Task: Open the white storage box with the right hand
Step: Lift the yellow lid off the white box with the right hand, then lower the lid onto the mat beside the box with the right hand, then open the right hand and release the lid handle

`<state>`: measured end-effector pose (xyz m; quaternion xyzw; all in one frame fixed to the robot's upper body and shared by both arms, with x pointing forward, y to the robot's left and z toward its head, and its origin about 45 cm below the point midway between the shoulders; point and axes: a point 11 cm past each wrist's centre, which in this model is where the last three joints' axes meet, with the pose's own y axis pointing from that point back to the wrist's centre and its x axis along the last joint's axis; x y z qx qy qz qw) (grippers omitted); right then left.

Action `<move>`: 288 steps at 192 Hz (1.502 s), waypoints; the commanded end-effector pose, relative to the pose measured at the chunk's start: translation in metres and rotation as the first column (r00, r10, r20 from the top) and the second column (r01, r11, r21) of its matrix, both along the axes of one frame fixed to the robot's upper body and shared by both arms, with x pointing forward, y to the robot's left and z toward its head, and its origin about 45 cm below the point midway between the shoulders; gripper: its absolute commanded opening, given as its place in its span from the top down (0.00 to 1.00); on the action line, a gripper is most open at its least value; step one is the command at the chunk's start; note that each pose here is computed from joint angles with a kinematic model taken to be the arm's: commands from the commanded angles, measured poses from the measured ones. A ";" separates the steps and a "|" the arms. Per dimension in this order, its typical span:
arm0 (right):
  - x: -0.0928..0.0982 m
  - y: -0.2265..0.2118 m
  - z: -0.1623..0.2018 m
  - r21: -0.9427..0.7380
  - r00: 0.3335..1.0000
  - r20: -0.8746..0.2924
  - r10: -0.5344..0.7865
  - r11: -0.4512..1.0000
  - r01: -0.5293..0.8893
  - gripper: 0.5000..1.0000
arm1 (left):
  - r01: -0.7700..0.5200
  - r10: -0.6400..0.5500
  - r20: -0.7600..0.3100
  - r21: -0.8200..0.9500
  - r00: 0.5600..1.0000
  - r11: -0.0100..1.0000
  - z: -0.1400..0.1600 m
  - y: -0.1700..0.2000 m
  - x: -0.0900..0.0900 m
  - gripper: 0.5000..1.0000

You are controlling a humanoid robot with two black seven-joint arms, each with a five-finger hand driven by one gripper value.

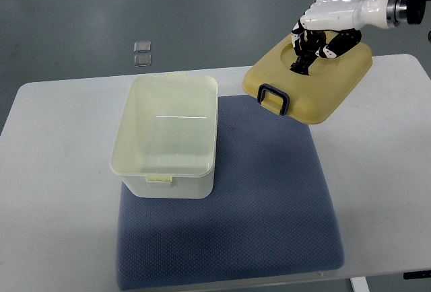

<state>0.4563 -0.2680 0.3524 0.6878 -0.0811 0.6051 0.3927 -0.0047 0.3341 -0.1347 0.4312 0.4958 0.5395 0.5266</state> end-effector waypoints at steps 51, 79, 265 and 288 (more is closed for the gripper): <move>-0.015 0.032 -0.053 0.027 0.993 -0.082 0.082 0.996 -0.080 1.00 | -0.001 0.001 0.000 -0.001 1.000 1.000 0.000 0.000 0.000 0.00; -0.026 0.044 -0.065 0.032 0.986 -0.113 0.125 0.992 -0.122 1.00 | -0.001 0.001 0.000 -0.001 1.000 1.000 0.000 0.000 0.000 0.00; -0.039 0.068 -0.090 0.082 0.974 -0.142 0.179 0.982 -0.168 0.16 | -0.001 0.001 0.000 0.001 1.000 1.000 0.000 0.000 0.000 0.00; -0.022 0.066 -0.063 0.118 0.978 -0.176 0.114 0.989 -0.094 0.19 | 0.001 -0.001 0.000 -0.001 1.000 1.000 0.000 0.000 0.000 0.00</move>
